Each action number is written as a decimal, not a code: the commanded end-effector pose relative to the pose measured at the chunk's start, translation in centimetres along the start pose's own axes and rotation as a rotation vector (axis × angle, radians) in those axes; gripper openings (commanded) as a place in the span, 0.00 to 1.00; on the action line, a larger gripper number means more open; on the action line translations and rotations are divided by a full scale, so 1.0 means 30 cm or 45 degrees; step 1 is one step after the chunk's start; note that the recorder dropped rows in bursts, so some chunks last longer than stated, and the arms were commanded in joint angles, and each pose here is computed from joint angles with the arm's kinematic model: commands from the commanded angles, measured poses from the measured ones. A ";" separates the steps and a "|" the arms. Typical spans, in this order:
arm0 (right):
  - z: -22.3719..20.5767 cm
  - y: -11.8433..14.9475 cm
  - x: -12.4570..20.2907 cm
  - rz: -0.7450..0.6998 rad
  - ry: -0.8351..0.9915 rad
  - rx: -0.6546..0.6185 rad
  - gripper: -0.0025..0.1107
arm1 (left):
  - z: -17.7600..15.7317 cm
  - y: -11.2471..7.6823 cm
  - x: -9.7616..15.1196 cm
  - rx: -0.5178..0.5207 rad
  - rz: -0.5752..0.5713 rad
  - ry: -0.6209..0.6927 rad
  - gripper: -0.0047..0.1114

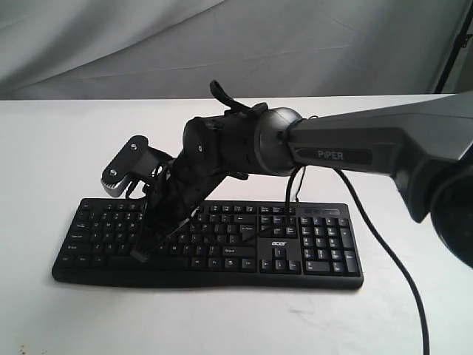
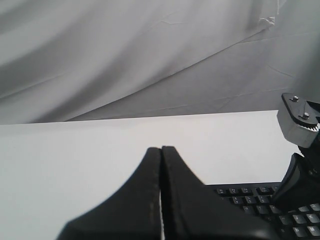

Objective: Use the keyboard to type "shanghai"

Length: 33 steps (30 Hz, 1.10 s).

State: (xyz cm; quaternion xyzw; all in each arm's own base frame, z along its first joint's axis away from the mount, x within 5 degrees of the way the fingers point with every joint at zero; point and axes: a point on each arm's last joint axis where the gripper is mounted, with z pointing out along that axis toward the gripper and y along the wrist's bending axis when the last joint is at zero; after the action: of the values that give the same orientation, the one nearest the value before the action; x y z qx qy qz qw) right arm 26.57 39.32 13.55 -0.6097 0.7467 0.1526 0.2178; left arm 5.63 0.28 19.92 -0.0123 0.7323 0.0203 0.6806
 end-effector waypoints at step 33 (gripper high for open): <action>-0.049 0.001 -0.098 -0.069 -0.102 0.024 0.02 | 0.000 -0.001 0.000 0.009 -0.005 -0.008 0.04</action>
State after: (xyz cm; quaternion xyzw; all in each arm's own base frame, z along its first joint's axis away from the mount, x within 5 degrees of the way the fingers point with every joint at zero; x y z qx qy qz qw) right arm 27.01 40.27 15.12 -0.6092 0.7373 0.1636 0.2419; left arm 5.63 0.28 19.92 -0.0123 0.7323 0.0203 0.6806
